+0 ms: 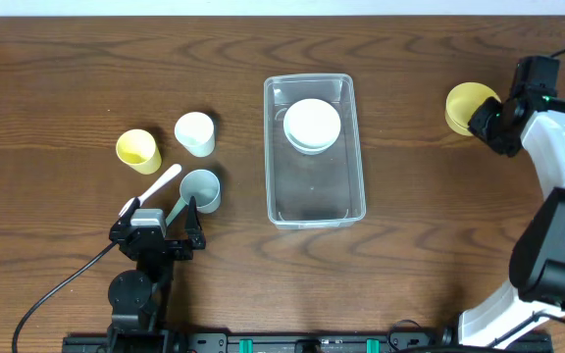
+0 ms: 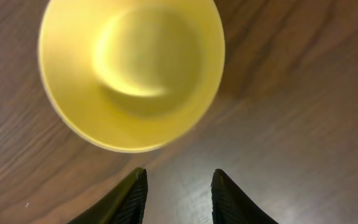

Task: Pack container
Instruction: 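Move right gripper to the yellow bowl and grasp its rim, then carry yellow bowl into container and stack it on white bowl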

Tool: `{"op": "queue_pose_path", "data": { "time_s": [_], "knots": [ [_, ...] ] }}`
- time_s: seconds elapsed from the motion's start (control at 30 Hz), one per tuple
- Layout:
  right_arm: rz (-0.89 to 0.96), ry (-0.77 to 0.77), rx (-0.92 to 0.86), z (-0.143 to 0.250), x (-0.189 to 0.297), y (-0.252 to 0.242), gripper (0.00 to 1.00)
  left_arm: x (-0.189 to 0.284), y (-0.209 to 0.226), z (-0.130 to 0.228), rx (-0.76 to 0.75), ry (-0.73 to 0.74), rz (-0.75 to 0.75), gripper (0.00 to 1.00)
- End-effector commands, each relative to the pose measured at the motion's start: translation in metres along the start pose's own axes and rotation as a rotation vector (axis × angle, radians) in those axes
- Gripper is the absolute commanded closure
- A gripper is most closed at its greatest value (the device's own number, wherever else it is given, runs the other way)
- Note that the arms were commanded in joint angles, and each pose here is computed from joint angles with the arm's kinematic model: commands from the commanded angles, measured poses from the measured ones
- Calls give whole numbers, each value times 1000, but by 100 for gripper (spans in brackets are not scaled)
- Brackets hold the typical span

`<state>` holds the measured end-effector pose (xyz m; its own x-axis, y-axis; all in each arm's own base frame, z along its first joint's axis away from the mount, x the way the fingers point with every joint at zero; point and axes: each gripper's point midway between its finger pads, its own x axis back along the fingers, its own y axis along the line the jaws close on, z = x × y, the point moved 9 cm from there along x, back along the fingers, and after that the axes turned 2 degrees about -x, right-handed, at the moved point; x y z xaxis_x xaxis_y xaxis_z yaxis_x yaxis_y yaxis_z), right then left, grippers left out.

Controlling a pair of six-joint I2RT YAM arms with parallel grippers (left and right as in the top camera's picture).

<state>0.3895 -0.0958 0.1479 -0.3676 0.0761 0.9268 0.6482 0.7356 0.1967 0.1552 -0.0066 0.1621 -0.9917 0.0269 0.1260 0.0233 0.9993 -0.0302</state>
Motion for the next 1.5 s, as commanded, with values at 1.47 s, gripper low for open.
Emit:
{"op": "queue_pose_path", "data": {
  "time_s": [1.47],
  "knots": [
    [-599,-163,416,37,144,95,99,-2,2,14,-7,49,-20,2]
  ]
}}
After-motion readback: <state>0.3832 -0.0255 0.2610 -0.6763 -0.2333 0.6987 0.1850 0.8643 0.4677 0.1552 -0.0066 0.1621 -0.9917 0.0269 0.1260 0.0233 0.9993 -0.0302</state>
